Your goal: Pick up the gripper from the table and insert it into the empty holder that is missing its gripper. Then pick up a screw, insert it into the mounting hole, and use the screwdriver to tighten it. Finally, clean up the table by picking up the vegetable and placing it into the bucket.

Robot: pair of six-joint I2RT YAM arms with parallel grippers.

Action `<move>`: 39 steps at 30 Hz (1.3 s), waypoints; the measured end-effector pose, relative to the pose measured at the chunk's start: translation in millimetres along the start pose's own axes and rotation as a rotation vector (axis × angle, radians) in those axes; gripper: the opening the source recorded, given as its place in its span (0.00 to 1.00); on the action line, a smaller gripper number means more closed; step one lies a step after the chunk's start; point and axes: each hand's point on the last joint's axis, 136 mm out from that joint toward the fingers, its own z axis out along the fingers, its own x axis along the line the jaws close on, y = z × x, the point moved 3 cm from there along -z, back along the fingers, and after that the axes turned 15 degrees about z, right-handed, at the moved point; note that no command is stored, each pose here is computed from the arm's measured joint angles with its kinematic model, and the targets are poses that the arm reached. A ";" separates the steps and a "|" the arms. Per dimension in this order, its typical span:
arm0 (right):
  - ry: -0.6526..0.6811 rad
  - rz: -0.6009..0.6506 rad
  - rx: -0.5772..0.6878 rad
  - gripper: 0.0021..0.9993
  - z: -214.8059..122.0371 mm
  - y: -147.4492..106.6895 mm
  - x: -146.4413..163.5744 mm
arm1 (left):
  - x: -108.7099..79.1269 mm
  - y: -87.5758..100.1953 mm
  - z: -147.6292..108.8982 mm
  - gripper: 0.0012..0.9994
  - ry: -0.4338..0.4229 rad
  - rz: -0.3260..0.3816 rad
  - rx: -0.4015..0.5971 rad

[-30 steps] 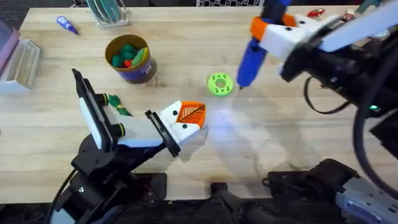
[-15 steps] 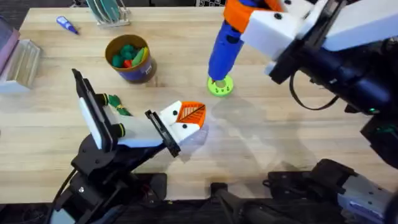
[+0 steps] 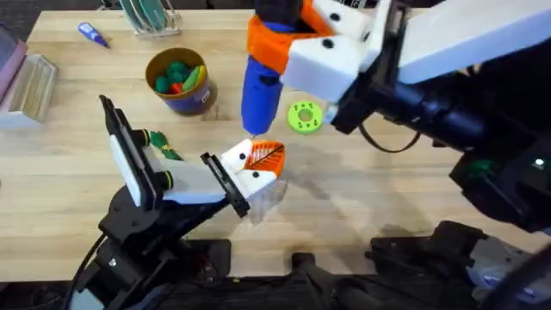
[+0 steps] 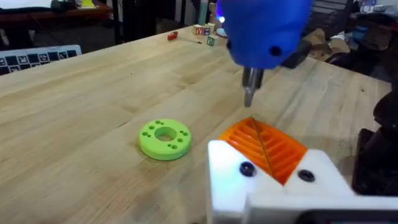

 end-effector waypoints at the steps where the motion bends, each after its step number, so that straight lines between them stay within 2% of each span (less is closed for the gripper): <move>1: 0.009 0.002 0.004 0.02 1.7 -1.8 1.3 | 0.0 0.0 0.0 0.01 0.000 0.000 0.000; 15: 0.059 0.023 0.055 0.02 14.5 -22.1 9.9 | 0.0 0.0 0.0 0.01 0.000 0.000 0.000; 39: 0.052 0.051 0.080 0.02 18.7 -31.0 5.8 | 0.0 0.0 0.0 0.01 0.000 0.000 0.000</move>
